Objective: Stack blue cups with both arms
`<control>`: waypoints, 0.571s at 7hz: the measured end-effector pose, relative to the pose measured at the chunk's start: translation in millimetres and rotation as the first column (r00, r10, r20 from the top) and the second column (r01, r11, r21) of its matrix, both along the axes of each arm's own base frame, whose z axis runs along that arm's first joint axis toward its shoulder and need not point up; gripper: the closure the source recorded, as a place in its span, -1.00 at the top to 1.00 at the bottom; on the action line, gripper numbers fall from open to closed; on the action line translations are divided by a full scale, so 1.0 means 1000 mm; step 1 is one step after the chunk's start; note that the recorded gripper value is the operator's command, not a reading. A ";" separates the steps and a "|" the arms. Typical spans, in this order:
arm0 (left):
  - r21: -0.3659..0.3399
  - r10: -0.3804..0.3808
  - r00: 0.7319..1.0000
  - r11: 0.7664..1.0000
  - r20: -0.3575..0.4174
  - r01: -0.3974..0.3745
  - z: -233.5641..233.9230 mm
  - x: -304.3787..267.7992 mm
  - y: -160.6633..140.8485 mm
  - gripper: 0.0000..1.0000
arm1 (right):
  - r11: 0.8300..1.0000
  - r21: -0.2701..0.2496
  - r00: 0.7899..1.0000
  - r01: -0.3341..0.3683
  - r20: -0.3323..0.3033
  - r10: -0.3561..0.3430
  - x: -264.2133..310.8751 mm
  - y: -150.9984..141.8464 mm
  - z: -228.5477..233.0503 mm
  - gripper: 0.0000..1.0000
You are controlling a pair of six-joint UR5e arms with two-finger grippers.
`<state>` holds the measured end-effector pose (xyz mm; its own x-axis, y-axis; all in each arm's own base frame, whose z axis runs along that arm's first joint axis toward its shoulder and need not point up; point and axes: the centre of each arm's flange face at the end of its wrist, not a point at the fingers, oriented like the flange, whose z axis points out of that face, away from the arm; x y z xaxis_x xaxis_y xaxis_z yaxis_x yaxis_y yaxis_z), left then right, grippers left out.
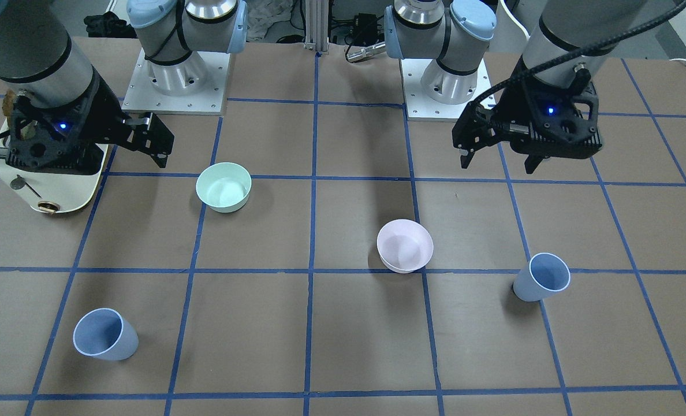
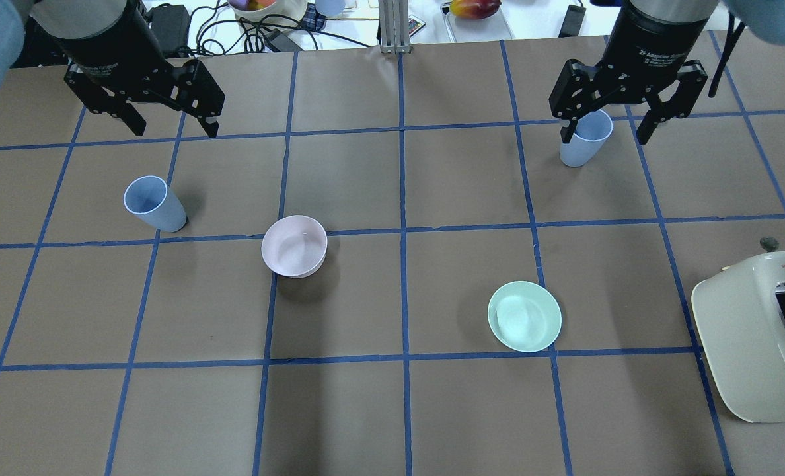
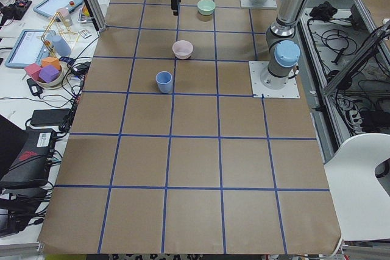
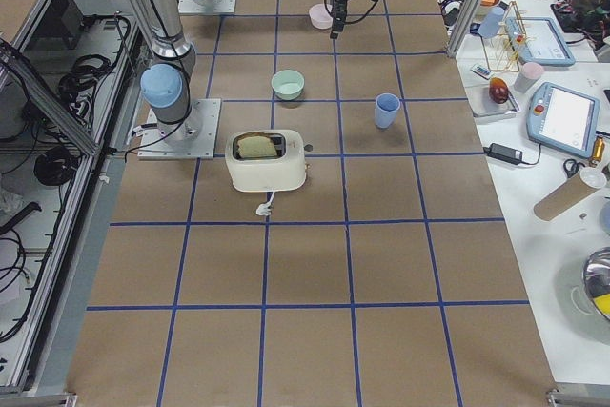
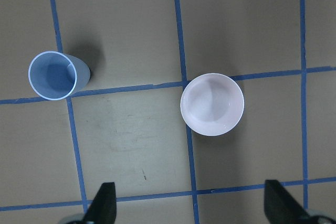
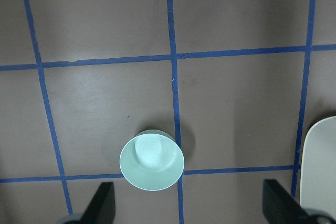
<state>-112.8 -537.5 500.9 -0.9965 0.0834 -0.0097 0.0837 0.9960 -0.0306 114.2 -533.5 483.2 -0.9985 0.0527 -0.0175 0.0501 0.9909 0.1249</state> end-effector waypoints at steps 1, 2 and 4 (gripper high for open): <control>-0.009 0.007 1.000 1.000 0.001 -0.007 -0.030 0.011 -0.030 1.00 | 1.000 -0.022 1.000 0.000 -0.001 0.000 -0.002 -0.004 0.000 1.00; -0.007 0.034 0.999 0.999 0.002 -0.034 -0.069 0.036 -0.064 1.00 | 0.998 -0.057 1.000 -0.001 -0.002 0.000 -0.004 -0.011 0.001 1.00; 0.060 0.115 0.993 0.992 0.000 -0.114 -0.148 0.102 -0.104 1.00 | 0.993 -0.120 1.000 0.001 -0.010 -0.002 -0.018 -0.047 -0.019 1.00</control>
